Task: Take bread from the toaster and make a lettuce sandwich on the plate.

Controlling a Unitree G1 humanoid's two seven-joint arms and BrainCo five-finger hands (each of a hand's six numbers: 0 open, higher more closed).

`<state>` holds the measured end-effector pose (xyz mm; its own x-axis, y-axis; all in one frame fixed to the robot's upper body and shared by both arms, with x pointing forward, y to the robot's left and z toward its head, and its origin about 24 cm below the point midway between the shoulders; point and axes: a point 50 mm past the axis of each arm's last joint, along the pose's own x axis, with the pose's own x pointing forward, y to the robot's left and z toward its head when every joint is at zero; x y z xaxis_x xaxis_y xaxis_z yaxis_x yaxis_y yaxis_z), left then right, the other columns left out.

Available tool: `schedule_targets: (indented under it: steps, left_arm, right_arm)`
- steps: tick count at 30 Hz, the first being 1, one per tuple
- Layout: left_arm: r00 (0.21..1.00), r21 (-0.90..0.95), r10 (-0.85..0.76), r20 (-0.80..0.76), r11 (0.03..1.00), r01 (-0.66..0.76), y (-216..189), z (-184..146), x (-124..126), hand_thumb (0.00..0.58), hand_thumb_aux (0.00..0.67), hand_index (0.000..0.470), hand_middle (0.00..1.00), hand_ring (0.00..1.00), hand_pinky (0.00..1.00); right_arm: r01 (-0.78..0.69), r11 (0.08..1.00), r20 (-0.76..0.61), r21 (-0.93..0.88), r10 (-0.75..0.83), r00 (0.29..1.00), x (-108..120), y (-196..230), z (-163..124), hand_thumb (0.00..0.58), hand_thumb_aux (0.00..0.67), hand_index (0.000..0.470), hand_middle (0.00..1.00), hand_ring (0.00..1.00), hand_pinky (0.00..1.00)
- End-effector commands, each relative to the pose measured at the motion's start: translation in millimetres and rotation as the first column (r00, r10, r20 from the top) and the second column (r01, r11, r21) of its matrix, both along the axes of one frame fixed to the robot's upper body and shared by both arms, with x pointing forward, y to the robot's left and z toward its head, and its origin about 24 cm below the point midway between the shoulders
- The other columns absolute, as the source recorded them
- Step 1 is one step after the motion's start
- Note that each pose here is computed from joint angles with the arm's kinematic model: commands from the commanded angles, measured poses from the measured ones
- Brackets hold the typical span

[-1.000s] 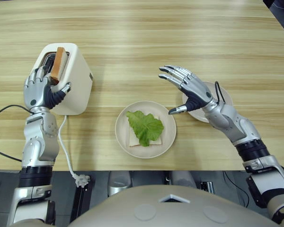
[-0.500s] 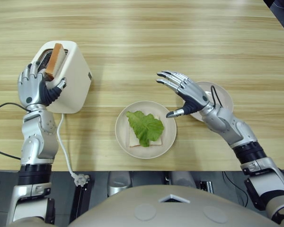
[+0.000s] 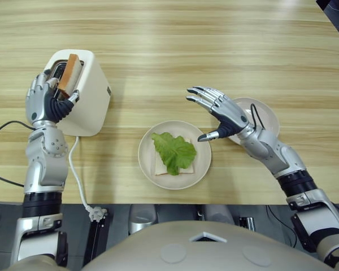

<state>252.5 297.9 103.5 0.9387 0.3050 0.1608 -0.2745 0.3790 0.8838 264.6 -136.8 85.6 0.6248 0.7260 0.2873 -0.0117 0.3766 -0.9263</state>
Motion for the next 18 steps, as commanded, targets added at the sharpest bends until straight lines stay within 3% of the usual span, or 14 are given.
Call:
schedule_targets:
  steps: [1,6,8,18]
  left_arm:
    - [0.996,-0.044,-0.038,-0.085,0.998,0.034,-4.8,-17.4,-1.0,0.578,0.628,0.431,0.0,0.0,0.0]
    - [0.998,0.006,0.0,-0.066,1.0,0.0,2.9,-13.4,-0.9,0.578,0.631,0.433,0.0,0.0,0.0]
    - [0.999,0.028,0.018,-0.044,0.999,-0.016,5.6,-9.7,-1.1,0.58,0.67,0.46,0.0,0.0,0.0]
    - [0.996,0.086,0.076,0.055,0.993,-0.08,12.4,2.7,-0.8,0.58,0.67,0.46,0.0,0.0,0.0]
  right_arm:
    - [0.006,1.0,-0.014,-0.005,-0.006,1.0,-0.4,-0.6,-3.2,0.0,0.0,0.0,0.0,0.0,0.0]
    - [0.012,1.0,-0.018,-0.003,-0.012,1.0,-0.8,-0.8,-4.8,0.0,0.0,0.0,0.0,0.0,0.0]
    - [0.013,1.0,-0.021,-0.003,-0.013,1.0,-1.1,-0.7,-5.7,0.0,0.0,0.0,0.0,0.0,0.0]
    - [0.019,1.0,-0.029,-0.001,-0.019,0.999,-2.1,-1.0,-8.1,0.0,0.0,0.0,0.0,0.0,0.0]
